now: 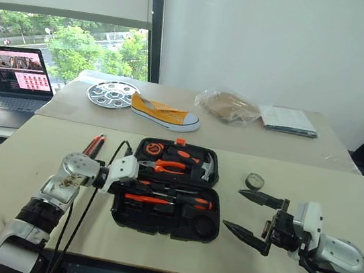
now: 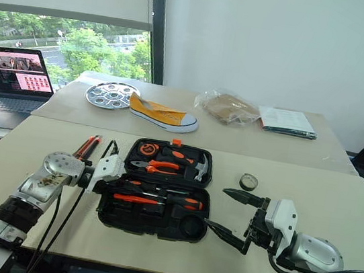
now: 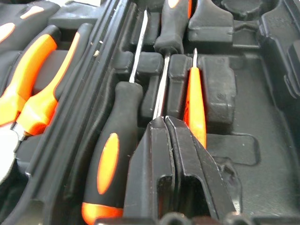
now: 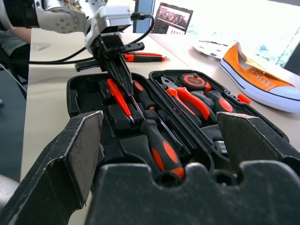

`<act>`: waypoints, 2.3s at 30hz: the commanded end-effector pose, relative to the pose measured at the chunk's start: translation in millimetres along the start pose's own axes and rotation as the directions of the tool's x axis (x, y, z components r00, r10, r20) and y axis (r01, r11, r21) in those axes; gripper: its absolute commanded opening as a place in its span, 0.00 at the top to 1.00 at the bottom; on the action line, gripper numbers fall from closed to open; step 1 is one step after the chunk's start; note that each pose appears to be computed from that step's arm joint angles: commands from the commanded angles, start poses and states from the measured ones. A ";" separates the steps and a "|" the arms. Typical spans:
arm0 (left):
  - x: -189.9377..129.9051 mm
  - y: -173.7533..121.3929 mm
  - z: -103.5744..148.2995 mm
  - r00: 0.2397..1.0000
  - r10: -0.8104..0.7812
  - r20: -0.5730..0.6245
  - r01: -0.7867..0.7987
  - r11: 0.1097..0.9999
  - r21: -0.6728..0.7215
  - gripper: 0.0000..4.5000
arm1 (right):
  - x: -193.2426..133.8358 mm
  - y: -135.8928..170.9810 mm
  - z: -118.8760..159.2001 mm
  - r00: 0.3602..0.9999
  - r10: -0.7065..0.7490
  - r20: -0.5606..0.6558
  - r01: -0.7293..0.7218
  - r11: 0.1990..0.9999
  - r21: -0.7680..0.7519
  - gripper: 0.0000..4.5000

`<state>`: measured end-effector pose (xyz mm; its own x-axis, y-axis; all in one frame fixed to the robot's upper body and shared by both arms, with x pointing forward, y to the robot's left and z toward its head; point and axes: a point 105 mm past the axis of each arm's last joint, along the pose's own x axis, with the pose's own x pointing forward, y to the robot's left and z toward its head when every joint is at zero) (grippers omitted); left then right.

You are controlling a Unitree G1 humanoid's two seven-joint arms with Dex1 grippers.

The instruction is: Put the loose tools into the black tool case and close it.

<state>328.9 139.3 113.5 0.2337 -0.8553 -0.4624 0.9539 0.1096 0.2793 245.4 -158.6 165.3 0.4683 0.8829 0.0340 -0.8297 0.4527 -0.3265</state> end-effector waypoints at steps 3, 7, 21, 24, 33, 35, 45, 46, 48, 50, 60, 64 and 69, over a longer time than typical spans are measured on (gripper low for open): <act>-2.3 -9.0 1.2 0.999 -0.042 -0.012 0.042 0.999 0.025 0.98 | 2.0 1.2 8.4 0.999 0.000 0.035 0.001 1.000 -0.021 0.00; -2.0 -14.3 1.9 0.998 -0.058 0.005 0.058 0.998 0.030 0.98 | 2.5 1.3 7.6 0.999 -0.001 0.035 0.002 1.000 -0.018 0.00; 6.4 -17.1 -21.5 0.996 -0.022 -0.090 0.015 0.997 -0.074 0.98 | 5.5 3.2 6.8 0.999 0.001 0.042 0.000 1.000 -0.008 0.00; 2.7 -18.3 -18.0 0.999 -0.006 -0.044 0.001 0.995 -0.100 0.98 | 5.5 3.9 7.3 0.999 0.002 0.044 -0.002 1.000 -0.007 0.00; -97.1 -27.2 -22.4 0.852 0.495 0.171 -0.458 0.862 -0.215 0.61 | -2.6 3.7 7.5 0.998 -0.005 0.060 0.006 1.000 -0.022 0.00; -130.9 -38.4 -38.3 0.743 0.658 0.121 -0.611 0.741 -0.278 0.45 | -4.1 4.3 5.8 0.998 -0.010 0.063 0.012 0.999 -0.030 0.00; -207.4 -79.8 -90.6 0.358 0.927 -0.113 -0.844 0.270 -0.464 0.01 | -2.9 4.7 -0.1 0.994 -0.057 0.094 0.061 0.998 -0.034 0.00; -205.4 -70.7 -88.1 0.363 0.926 -0.106 -0.833 0.271 -0.482 0.01 | -0.9 3.7 0.8 0.993 -0.060 0.100 0.064 0.997 -0.035 0.00; -197.6 -53.6 -83.3 0.392 0.915 -0.102 -0.815 0.293 -0.499 0.01 | 2.0 2.4 2.1 0.992 -0.062 0.109 0.066 0.997 -0.032 0.00; -191.9 -33.5 -81.2 0.401 0.907 -0.130 -0.812 0.287 -0.508 0.01 | 4.7 1.0 3.1 0.992 -0.064 0.113 0.067 0.997 -0.029 0.00; -141.1 78.4 -79.5 0.482 0.832 -0.276 -0.795 0.283 -0.537 0.01 | 15.4 -1.9 -1.6 0.991 -0.081 0.108 0.080 0.997 0.009 0.00; -128.9 90.8 -86.0 0.508 0.799 -0.323 -0.800 0.299 -0.520 0.01 | 15.1 -2.1 -1.5 0.991 -0.086 0.105 0.085 0.996 0.016 0.00; -125.0 84.9 -98.8 0.536 0.752 -0.384 -0.796 0.297 -0.528 0.25 | 11.6 -1.4 0.7 0.987 -0.107 0.116 0.104 0.994 0.036 0.00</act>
<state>402.0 300.4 114.4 0.9230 -0.1893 -0.3350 0.1990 0.9800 -0.0053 255.3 -147.6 153.6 0.5187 0.8436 0.1389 -0.8018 0.5364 -0.2635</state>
